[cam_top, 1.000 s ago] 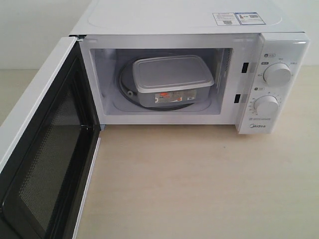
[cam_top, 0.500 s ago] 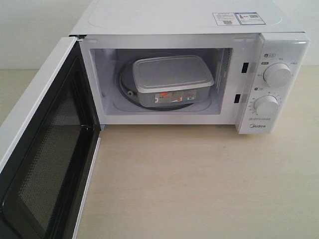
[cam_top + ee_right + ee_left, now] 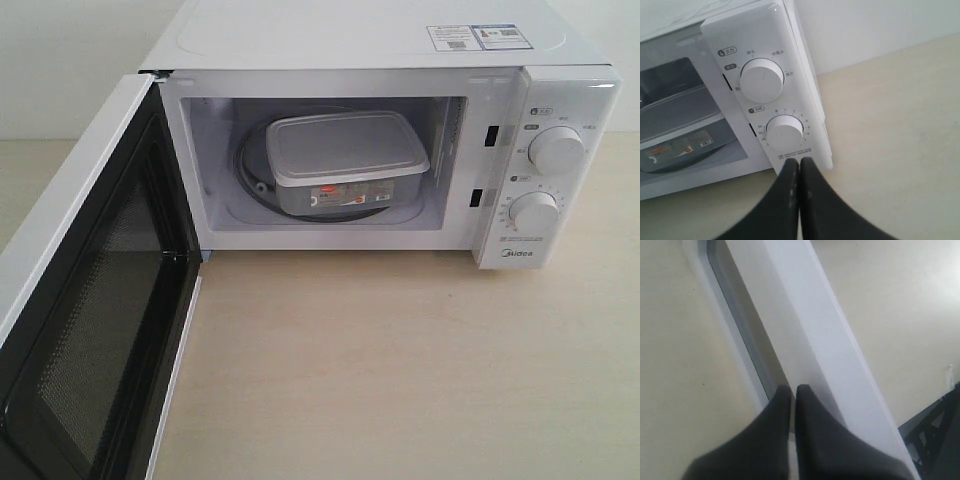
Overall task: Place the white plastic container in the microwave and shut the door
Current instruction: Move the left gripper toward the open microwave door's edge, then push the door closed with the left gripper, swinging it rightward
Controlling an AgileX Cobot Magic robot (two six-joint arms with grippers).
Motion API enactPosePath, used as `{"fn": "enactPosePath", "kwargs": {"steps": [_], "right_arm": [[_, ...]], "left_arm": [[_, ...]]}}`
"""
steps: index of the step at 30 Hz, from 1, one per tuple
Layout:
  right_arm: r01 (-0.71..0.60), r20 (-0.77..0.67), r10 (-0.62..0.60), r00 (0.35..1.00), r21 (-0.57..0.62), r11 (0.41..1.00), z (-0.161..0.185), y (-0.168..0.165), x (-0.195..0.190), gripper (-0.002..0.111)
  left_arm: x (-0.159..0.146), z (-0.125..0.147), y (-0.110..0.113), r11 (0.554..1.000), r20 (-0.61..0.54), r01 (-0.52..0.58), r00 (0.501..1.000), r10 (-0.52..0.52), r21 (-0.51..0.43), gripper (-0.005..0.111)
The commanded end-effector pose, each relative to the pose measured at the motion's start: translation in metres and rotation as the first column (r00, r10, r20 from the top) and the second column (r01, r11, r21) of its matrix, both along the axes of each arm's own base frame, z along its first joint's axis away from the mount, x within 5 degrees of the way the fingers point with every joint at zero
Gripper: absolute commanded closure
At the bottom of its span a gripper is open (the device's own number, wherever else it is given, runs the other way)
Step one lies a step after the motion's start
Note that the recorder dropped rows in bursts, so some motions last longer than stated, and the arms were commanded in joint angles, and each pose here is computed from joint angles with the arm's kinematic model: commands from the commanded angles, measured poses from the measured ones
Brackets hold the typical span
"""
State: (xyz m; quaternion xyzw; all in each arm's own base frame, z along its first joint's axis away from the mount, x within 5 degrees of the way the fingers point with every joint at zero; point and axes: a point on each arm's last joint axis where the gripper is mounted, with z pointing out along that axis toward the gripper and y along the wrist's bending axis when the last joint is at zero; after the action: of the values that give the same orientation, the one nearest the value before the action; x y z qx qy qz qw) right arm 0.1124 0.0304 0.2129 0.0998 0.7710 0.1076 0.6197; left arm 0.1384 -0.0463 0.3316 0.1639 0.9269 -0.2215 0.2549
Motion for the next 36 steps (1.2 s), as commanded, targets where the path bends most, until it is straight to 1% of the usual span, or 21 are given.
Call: {"fn": "enactPosePath", "kwargs": {"steps": [1, 5, 7, 12, 15, 19, 32, 36], "right_arm": [[-0.003, 0.006, 0.003, 1.000, -0.005, 1.000, 0.000, 0.000, 0.000, 0.108], [-0.001, 0.011, 0.001, 1.000, -0.008, 1.000, 0.000, 0.000, 0.000, 0.108], [-0.001, 0.011, 0.001, 1.000, -0.008, 1.000, 0.000, 0.000, 0.000, 0.108], [-0.013, 0.031, 0.014, 0.999, -0.026, 1.000, 0.002, 0.000, 0.000, 0.108], [-0.021, 0.044, 0.022, 0.999, -0.037, 0.999, 0.003, 0.001, 0.000, 0.108], [-0.018, 0.044, 0.020, 0.999, -0.034, 0.999, 0.003, 0.001, 0.000, 0.108], [-0.016, 0.044, 0.018, 0.999, -0.026, 1.000, 0.003, 0.001, 0.000, 0.108], [-0.021, 0.051, 0.023, 0.998, -0.033, 0.999, 0.004, 0.001, 0.000, 0.108]], "left_arm": [[0.008, 0.000, -0.006, 0.996, 0.004, 0.063, 0.998, -0.063, -0.058, 0.102], [0.015, -0.004, -0.007, 0.996, -0.022, 0.064, 0.998, -0.065, -0.067, 0.102], [0.018, -0.005, -0.009, 0.993, -0.024, 0.078, 0.996, -0.080, -0.086, 0.102], [0.026, -0.005, -0.015, 0.981, 0.003, 0.121, 0.993, -0.122, -0.153, 0.102], [0.028, -0.006, -0.019, 0.977, 0.012, 0.144, 0.990, -0.144, -0.155, 0.102], [0.032, -0.010, -0.033, 0.969, 0.021, 0.194, 0.981, -0.193, -0.151, 0.102], [0.057, -0.034, -0.072, 0.963, 0.034, 0.238, 0.971, -0.235, -0.127, 0.102], [0.062, -0.040, -0.086, 0.958, 0.035, 0.250, 0.968, -0.247, -0.141, 0.102]]}}
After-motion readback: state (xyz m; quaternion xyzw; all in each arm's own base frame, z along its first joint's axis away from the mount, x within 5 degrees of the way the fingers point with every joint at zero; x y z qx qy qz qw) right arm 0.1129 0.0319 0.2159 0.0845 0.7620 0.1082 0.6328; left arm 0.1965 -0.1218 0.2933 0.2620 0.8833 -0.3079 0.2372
